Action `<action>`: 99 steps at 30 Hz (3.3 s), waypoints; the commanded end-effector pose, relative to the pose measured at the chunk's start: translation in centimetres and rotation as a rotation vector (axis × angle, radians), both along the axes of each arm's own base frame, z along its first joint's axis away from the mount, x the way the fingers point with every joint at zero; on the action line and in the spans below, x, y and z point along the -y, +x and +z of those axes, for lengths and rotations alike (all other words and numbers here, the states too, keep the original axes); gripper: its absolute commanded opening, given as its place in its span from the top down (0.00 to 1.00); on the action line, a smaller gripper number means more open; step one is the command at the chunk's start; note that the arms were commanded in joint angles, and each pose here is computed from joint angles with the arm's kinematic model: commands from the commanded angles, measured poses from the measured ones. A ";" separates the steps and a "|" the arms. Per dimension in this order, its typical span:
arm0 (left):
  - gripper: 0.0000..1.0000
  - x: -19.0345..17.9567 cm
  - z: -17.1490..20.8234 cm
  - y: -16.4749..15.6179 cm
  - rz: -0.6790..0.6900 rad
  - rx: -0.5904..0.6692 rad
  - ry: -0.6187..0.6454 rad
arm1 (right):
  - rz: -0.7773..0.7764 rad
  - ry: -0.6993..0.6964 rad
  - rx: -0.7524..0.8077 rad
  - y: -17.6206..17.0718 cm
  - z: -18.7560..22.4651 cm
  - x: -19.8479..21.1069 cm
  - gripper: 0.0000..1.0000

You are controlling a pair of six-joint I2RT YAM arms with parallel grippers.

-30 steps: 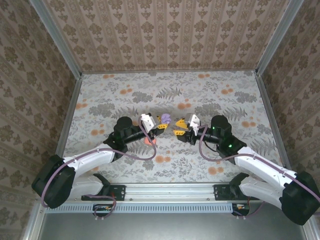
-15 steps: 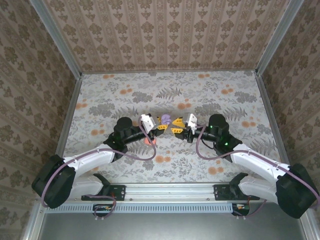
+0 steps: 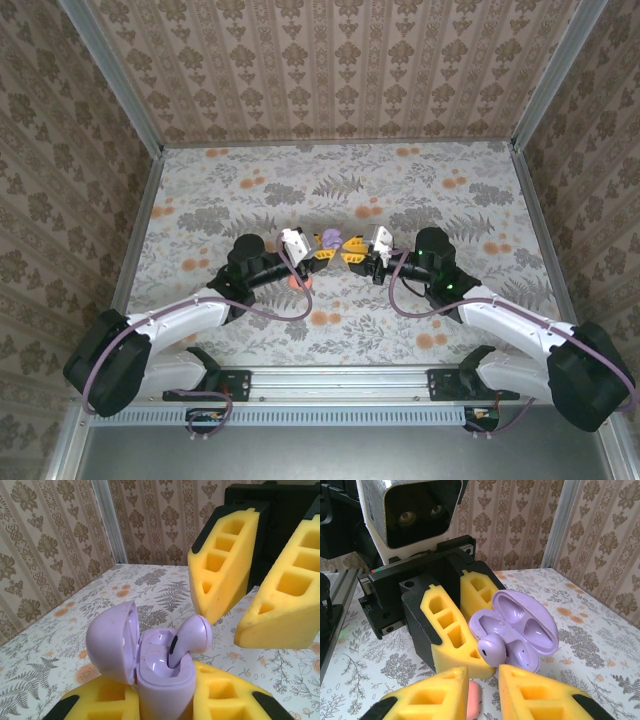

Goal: Insert wireless bluetooth earbuds into charging case

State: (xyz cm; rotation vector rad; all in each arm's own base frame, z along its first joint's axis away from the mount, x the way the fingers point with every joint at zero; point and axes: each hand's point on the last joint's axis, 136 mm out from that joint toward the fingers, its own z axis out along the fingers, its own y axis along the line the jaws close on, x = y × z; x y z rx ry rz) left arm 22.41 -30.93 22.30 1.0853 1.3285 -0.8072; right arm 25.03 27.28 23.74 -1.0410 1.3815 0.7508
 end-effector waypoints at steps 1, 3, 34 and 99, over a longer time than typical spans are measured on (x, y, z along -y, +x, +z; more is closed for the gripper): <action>0.85 0.0 0.8 0.0 -0.008 0.020 -0.030 | -0.009 0.022 0.027 0.6 1.0 -0.1 0.78; 0.85 0.0 0.8 0.0 -0.007 0.019 -0.030 | -0.010 0.026 0.026 0.7 1.1 -0.2 0.79; 0.85 0.0 0.9 0.2 0.001 0.016 -0.027 | -0.003 0.060 0.001 1.5 1.7 -0.9 0.87; 0.86 0.3 0.4 0.5 0.002 0.004 -0.007 | 0.061 0.063 -0.006 1.2 2.0 -2.6 0.88</action>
